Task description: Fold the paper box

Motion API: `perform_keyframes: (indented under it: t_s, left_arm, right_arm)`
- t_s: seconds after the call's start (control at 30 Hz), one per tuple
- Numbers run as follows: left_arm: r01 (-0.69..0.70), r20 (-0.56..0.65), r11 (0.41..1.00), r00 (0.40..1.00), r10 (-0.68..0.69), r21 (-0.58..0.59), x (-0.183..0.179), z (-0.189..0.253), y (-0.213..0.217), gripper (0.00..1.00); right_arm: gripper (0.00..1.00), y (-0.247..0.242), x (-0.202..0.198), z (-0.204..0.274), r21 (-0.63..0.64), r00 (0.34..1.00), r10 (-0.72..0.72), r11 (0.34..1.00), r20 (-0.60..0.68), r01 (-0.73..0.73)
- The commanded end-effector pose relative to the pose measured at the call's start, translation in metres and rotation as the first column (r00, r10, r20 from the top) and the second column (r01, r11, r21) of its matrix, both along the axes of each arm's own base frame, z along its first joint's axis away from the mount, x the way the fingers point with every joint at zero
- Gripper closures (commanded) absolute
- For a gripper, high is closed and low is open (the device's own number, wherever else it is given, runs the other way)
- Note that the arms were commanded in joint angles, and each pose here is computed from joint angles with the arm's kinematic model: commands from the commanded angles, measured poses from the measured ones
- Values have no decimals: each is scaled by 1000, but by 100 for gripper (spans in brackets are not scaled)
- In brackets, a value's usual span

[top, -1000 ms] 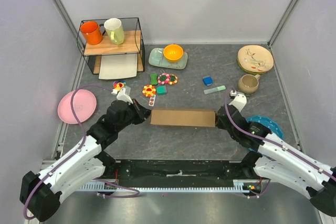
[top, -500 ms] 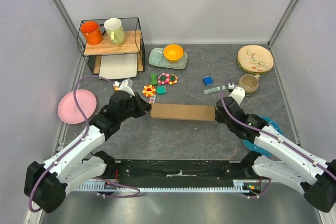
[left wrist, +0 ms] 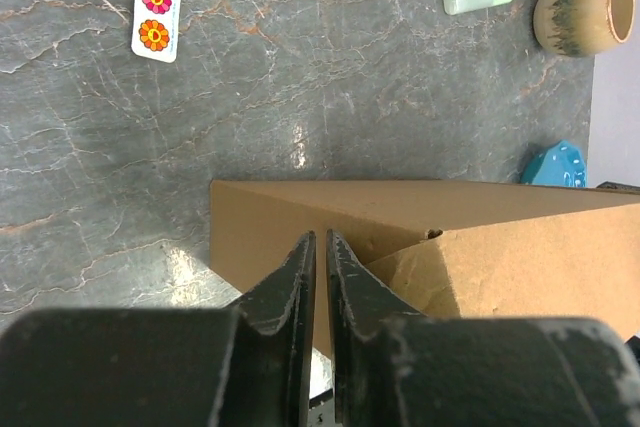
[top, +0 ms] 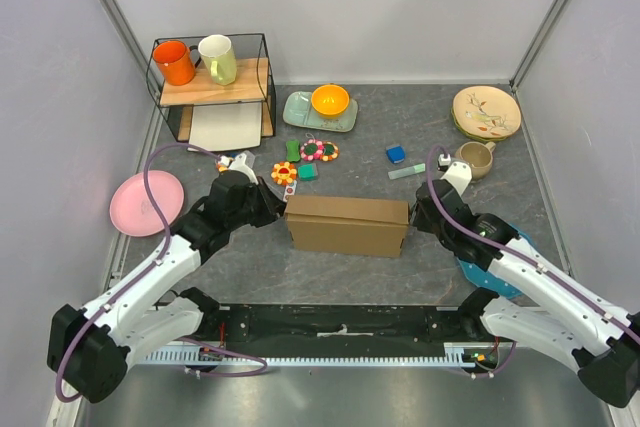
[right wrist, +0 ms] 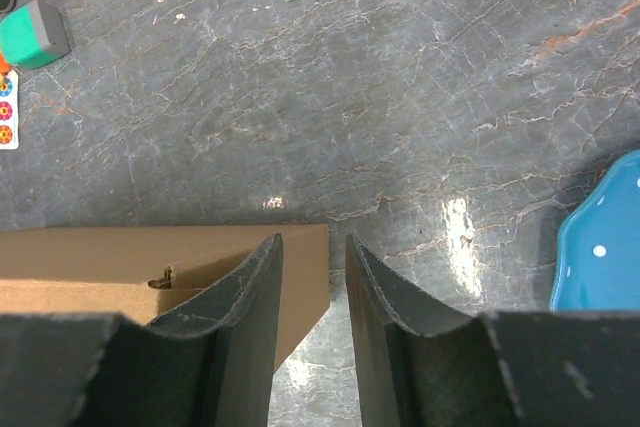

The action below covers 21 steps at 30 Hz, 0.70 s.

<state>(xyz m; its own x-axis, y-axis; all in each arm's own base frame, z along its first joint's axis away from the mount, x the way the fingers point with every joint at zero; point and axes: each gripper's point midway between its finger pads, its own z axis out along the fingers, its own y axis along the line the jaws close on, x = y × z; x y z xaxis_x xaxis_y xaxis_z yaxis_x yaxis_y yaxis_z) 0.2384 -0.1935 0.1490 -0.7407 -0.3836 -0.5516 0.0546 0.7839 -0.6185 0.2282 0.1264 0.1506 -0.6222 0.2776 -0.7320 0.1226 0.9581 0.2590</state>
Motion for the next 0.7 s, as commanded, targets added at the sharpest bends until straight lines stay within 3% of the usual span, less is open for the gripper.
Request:
perform_keyframes:
  t_s: [0.0, 0.37, 0.67]
  left_arm:
    - [188, 46, 972, 982, -183, -140, -17, 31, -36, 84]
    - [133, 75, 988, 989, -127, -73, -12, 30, -18, 78]
    - [130, 75, 989, 989, -125, -65, -12, 28, -16, 77]
  right_arm:
    - [59, 33, 17, 35, 151, 996, 37, 987, 85, -49]
    - [49, -5, 11, 54, 19, 990, -15, 1000, 139, 12]
    - [47, -19, 4, 55, -21, 989, -25, 999, 143, 28]
